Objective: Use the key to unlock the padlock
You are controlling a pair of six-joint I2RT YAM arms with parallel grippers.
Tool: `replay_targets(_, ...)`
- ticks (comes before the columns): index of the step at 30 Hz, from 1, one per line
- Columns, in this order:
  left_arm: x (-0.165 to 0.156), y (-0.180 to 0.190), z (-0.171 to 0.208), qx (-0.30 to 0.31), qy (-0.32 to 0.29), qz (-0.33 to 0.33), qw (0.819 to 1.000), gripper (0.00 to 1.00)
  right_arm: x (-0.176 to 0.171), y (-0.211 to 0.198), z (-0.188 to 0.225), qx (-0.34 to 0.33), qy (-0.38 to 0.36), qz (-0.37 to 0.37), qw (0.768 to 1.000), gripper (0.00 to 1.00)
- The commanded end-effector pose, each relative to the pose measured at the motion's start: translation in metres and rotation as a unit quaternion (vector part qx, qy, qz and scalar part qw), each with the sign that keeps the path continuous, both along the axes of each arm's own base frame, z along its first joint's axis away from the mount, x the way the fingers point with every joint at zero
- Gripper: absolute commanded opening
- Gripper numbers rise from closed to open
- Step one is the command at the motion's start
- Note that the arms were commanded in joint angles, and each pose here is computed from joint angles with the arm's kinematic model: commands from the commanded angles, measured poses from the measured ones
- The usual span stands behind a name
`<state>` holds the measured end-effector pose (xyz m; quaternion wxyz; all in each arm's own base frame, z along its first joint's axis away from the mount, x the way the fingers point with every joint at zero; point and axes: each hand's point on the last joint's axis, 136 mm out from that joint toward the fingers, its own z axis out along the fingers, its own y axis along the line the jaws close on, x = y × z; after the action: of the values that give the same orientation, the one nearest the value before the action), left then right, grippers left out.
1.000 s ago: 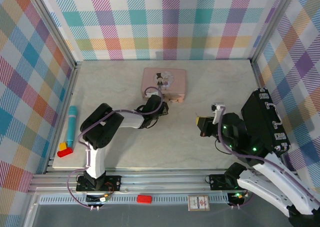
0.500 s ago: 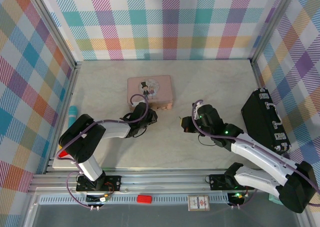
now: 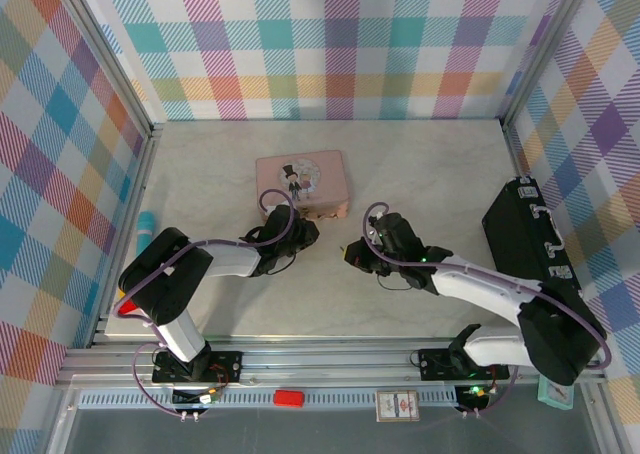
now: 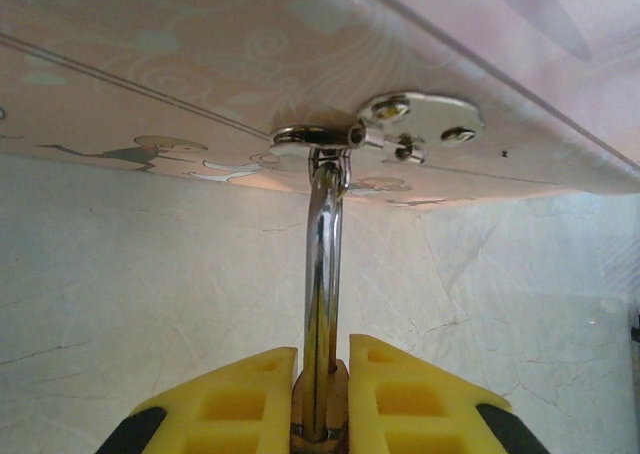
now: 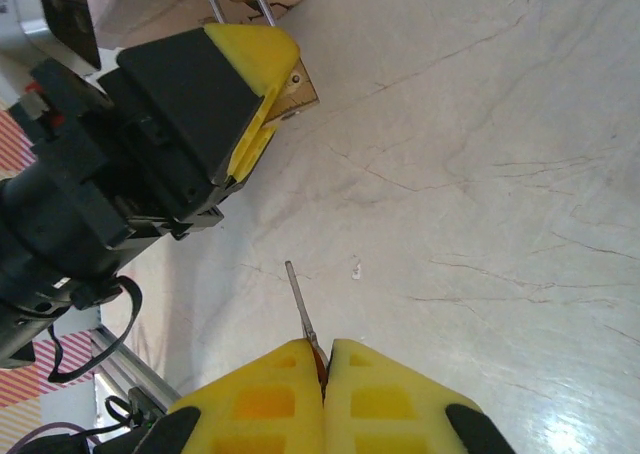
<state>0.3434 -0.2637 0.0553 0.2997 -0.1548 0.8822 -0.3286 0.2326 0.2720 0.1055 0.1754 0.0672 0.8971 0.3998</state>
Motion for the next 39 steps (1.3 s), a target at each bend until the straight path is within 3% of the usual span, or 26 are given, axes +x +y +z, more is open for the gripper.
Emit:
replay_targets(1, 0.0, -0.016, 0.014, -0.026, -0.013, -0.019, 0.999, 0.0, 0.003, 0.015, 0.005, 0.051, 0.006, 0.003, 0.999, 0.0)
replay_targets(12, 0.0, -0.027, 0.022, -0.047, -0.009, -0.029, 0.998, 0.0, 0.014, 0.03, -0.031, 0.123, 0.074, 0.016, 0.989, 0.0)
replay_targets(39, -0.003, -0.031, 0.024, -0.066, -0.001, -0.033, 0.997, 0.0, 0.036, 0.041, -0.066, 0.21, 0.111, -0.023, 0.971, 0.0)
